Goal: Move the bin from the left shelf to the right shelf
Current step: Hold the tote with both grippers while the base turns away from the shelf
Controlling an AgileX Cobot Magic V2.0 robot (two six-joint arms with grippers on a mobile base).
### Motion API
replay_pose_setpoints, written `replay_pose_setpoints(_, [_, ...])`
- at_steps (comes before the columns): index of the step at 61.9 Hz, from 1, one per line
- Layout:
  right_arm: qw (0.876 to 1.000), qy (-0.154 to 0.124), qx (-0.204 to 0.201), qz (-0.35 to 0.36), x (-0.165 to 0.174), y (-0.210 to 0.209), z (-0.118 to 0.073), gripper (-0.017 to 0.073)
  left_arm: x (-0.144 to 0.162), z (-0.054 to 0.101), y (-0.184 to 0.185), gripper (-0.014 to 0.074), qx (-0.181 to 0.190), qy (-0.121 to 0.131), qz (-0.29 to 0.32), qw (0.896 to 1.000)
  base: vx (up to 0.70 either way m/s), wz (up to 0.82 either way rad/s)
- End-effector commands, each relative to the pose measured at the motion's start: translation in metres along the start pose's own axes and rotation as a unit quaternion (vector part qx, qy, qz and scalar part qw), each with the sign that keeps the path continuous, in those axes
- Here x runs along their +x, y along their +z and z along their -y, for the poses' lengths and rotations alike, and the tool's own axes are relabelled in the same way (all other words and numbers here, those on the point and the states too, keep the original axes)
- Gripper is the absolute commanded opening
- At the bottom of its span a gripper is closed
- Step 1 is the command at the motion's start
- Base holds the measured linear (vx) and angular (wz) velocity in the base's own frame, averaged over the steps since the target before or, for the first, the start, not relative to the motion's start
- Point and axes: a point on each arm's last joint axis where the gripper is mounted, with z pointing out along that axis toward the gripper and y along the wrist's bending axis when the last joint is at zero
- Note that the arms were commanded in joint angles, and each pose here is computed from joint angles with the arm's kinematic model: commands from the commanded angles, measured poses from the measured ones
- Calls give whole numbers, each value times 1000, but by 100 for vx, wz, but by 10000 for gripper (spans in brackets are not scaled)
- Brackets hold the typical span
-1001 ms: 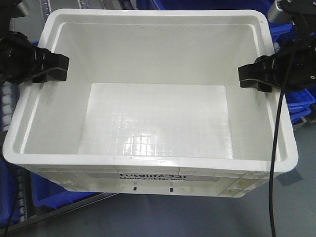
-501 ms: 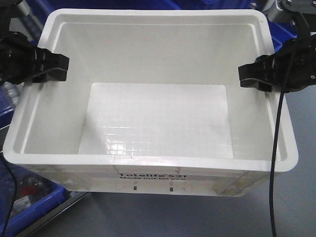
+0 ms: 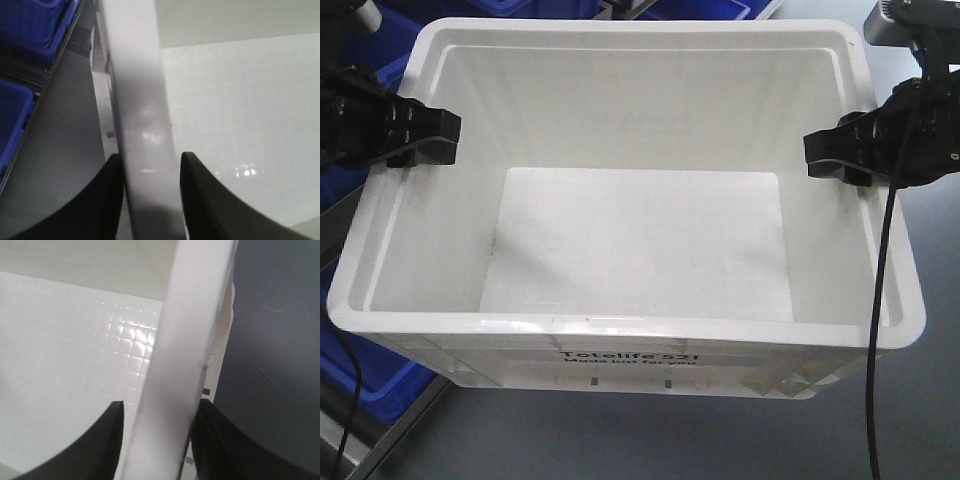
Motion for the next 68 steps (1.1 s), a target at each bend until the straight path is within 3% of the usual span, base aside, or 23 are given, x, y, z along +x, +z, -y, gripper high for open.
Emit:
replay_pose_setpoints(1, [995, -15, 9, 98, -20, -22, -1, -8, -10, 14, -26, -1, 32, 11, 65, 997, 14, -55])
replay_pose_setpoints(68, [995, -15, 9, 99, -20, -22, -1, -8, -10, 14, -26, -1, 32, 11, 65, 997, 21, -49])
